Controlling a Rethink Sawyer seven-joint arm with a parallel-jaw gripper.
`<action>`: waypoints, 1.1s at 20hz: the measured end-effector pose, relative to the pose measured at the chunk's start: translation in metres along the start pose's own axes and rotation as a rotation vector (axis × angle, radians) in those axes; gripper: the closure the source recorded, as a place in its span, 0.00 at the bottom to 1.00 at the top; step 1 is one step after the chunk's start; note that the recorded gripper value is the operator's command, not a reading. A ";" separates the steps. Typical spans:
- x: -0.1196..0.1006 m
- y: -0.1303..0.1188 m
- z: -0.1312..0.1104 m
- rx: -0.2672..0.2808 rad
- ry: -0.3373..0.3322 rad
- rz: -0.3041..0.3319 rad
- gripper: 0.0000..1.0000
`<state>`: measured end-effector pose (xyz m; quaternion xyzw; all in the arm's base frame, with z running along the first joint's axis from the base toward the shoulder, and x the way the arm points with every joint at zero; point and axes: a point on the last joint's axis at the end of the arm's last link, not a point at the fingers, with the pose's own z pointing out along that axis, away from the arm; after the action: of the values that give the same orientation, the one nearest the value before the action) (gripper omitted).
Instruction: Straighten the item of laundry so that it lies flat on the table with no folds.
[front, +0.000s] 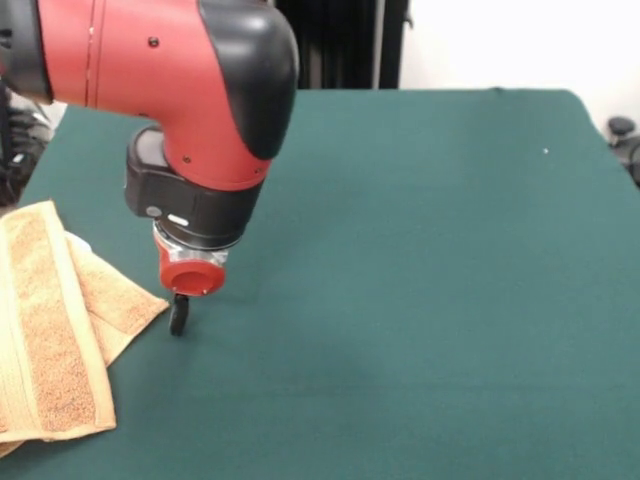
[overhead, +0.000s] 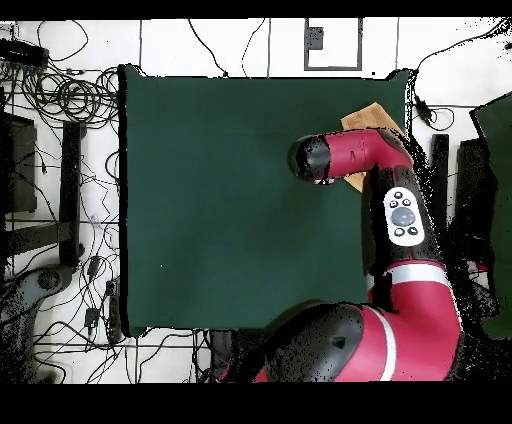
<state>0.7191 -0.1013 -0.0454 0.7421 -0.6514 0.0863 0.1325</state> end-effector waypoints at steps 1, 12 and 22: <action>-0.001 0.000 -0.002 -0.007 0.012 -0.005 0.00; 0.009 -0.004 -0.010 -0.028 0.090 -0.013 0.00; 0.025 -0.004 -0.005 -0.032 0.117 0.004 0.00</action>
<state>0.7271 -0.1234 -0.0336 0.7322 -0.6454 0.1194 0.1822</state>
